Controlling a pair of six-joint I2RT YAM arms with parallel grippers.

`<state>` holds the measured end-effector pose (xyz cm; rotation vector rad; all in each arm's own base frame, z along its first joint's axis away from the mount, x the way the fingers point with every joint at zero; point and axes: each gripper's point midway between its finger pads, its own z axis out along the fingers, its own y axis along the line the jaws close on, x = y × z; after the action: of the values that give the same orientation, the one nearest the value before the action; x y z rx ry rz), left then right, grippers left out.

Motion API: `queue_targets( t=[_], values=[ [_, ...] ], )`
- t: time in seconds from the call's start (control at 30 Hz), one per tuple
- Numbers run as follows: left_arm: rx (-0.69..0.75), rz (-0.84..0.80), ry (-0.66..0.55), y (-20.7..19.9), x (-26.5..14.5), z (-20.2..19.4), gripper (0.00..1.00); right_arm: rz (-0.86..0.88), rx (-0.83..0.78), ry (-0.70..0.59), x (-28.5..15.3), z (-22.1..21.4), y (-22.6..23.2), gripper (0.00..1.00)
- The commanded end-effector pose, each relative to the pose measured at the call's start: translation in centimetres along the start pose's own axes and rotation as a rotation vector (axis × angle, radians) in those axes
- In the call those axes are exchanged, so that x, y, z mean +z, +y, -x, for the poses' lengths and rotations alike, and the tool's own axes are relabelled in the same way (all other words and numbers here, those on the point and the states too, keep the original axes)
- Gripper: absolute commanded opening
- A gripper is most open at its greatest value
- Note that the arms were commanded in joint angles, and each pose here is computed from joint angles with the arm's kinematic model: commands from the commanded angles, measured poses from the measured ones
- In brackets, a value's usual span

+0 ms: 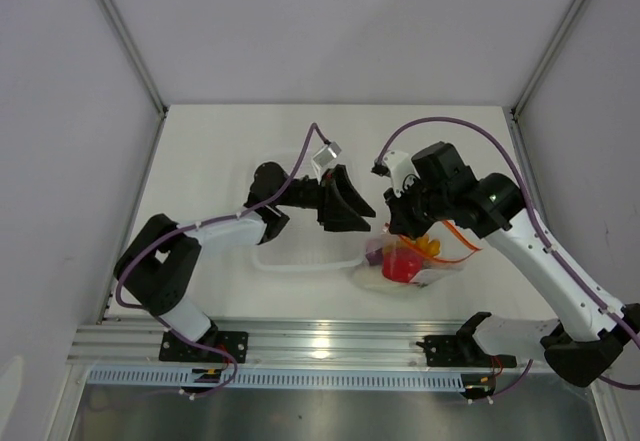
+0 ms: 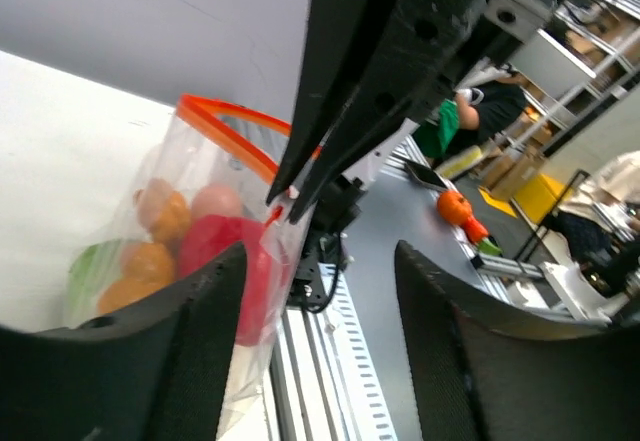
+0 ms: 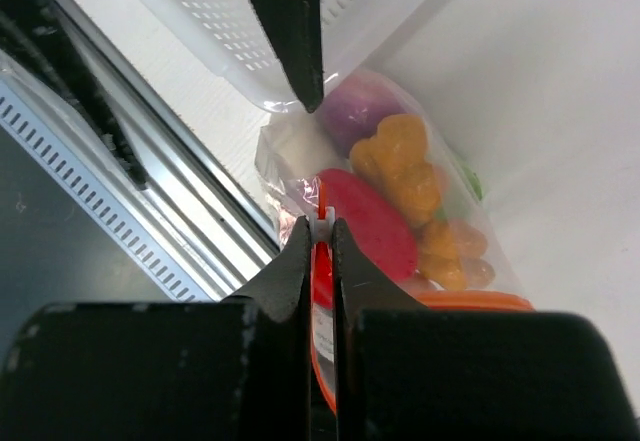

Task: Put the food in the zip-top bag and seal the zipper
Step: Zip the zipper food storage bag at the center of the board.

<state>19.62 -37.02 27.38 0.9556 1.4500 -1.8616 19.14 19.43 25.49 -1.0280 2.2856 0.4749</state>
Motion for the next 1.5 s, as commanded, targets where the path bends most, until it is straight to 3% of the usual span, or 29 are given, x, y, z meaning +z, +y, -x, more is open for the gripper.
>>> queue_targets(
  t=[0.0,0.03,0.07,0.1,0.27,0.63,0.73,0.83,0.87,0.93,0.97,1.0,1.03,1.47],
  values=[
    [0.127,-0.139,0.041,-3.1,0.1,0.2,0.65,0.059,-0.007,-0.146,-2.6,3.3,1.6,0.0],
    [0.136,-0.147,0.052,-3.2,0.4,-0.2,0.66,0.072,-0.009,-0.158,-2.9,3.7,1.9,0.0],
    [0.145,-0.152,0.058,-3.2,0.5,-0.5,0.9,0.085,-0.009,-0.164,-3.0,4.0,2.1,0.0],
    [0.156,-0.144,0.068,-3.1,1.1,-0.9,0.99,0.102,-0.013,-0.181,-3.5,4.5,2.5,0.0],
    [0.213,-0.032,0.099,-2.0,3.3,-2.2,0.99,0.111,-0.011,-0.164,-3.1,4.6,2.5,0.0],
    [0.316,0.206,-0.012,1.3,3.9,-0.4,1.0,0.118,-0.01,-0.172,-2.6,5.0,2.7,0.0],
    [0.324,0.233,-0.02,1.8,4.1,-0.4,0.92,0.109,-0.009,-0.173,-2.4,5.1,2.6,0.0],
    [0.32,0.244,-0.021,2.2,4.2,-0.4,0.71,0.098,-0.01,-0.165,-2.3,5.0,2.5,0.0],
    [0.319,0.242,-0.019,2.2,4.2,-0.5,0.54,0.094,-0.01,-0.165,-2.2,5.0,2.4,0.0],
    [0.313,0.236,-0.011,2.2,4.3,-0.7,0.35,0.085,-0.013,-0.165,-2.2,4.9,2.3,0.0],
    [0.312,0.23,-0.008,2.1,4.3,-0.7,0.18,0.076,-0.013,-0.162,-2.1,4.9,2.1,0.0],
    [0.308,0.228,-0.003,2.2,4.3,-0.9,0.06,0.067,-0.011,-0.155,-2.0,4.8,1.9,0.0],
    [0.303,0.235,0.001,2.3,4.2,-1.0,0.01,0.054,-0.017,-0.153,-2.0,4.7,1.7,0.0],
    [0.234,0.096,-0.071,0.9,2.0,-0.1,0.0,-0.064,-0.053,0.008,0.3,0.2,-1.0,0.0]
  ],
)
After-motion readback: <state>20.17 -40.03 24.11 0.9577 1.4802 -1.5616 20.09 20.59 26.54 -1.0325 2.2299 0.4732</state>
